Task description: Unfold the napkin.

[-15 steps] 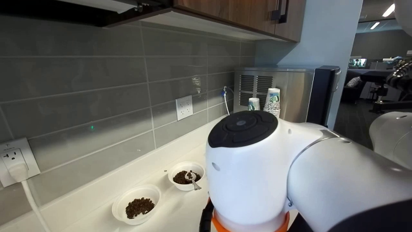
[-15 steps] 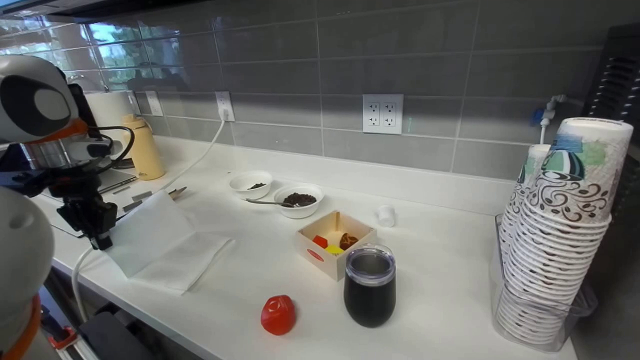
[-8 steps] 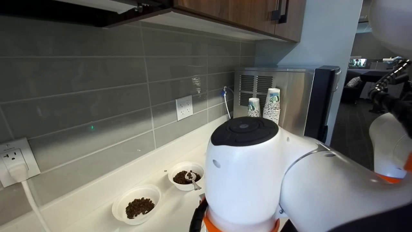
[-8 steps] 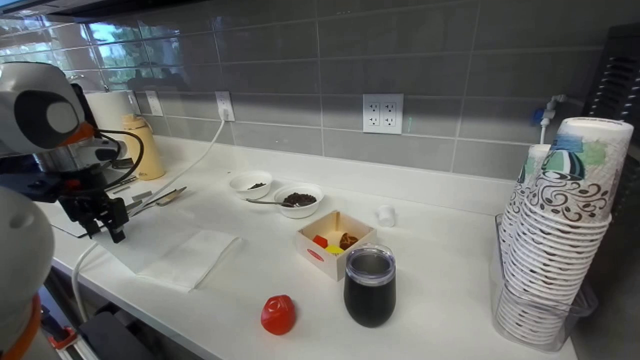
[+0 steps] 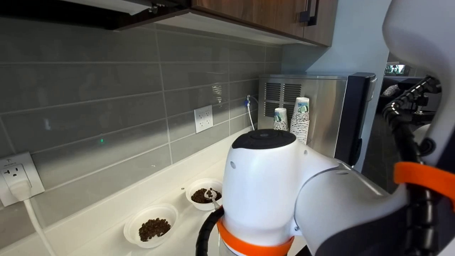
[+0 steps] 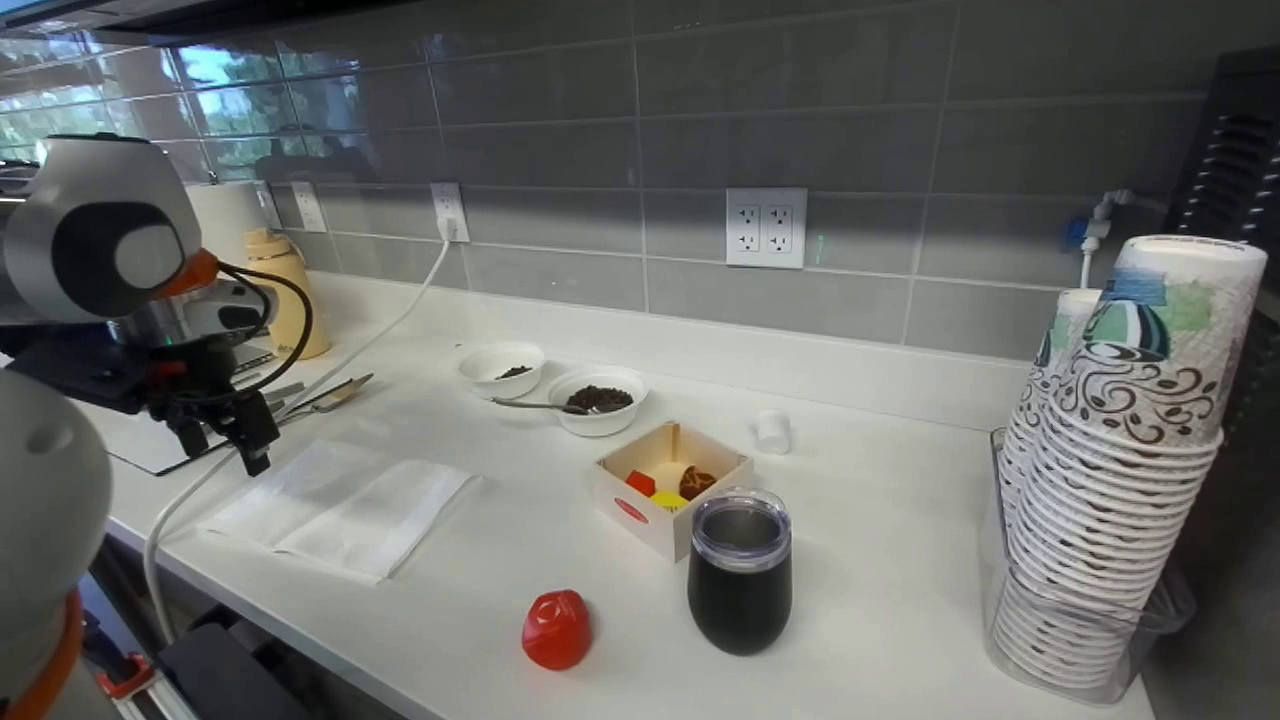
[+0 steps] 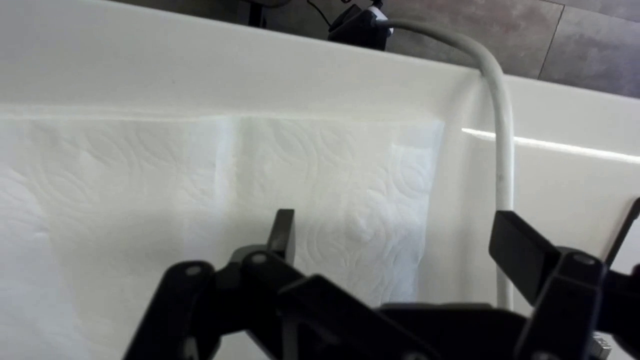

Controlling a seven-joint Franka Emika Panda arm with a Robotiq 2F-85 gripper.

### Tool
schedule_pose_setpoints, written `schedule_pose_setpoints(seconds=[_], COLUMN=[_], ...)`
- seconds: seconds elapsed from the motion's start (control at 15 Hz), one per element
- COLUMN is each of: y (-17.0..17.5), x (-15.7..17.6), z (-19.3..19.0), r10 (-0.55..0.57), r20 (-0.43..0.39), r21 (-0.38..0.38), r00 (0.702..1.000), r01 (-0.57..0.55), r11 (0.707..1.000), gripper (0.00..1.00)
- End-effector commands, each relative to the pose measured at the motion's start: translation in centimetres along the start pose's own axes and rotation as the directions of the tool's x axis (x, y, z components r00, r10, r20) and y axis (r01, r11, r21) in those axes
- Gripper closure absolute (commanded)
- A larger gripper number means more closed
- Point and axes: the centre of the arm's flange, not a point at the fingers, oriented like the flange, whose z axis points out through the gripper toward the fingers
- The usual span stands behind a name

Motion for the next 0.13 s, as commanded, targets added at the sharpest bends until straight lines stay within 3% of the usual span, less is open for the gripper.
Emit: schedule_pose_setpoints(seconds=[0.0, 0.07], y=[1.91, 2.08], x=[-0.49, -0.38], z=[-1.43, -1.45], r10=[0.03, 0.038], r20=[-0.032, -0.034], r21=[0.025, 0.024], r00=[0.999, 0.999], r01=[-0.029, -0.037], r11=[0.999, 0.999], gripper=[0.0, 0.0])
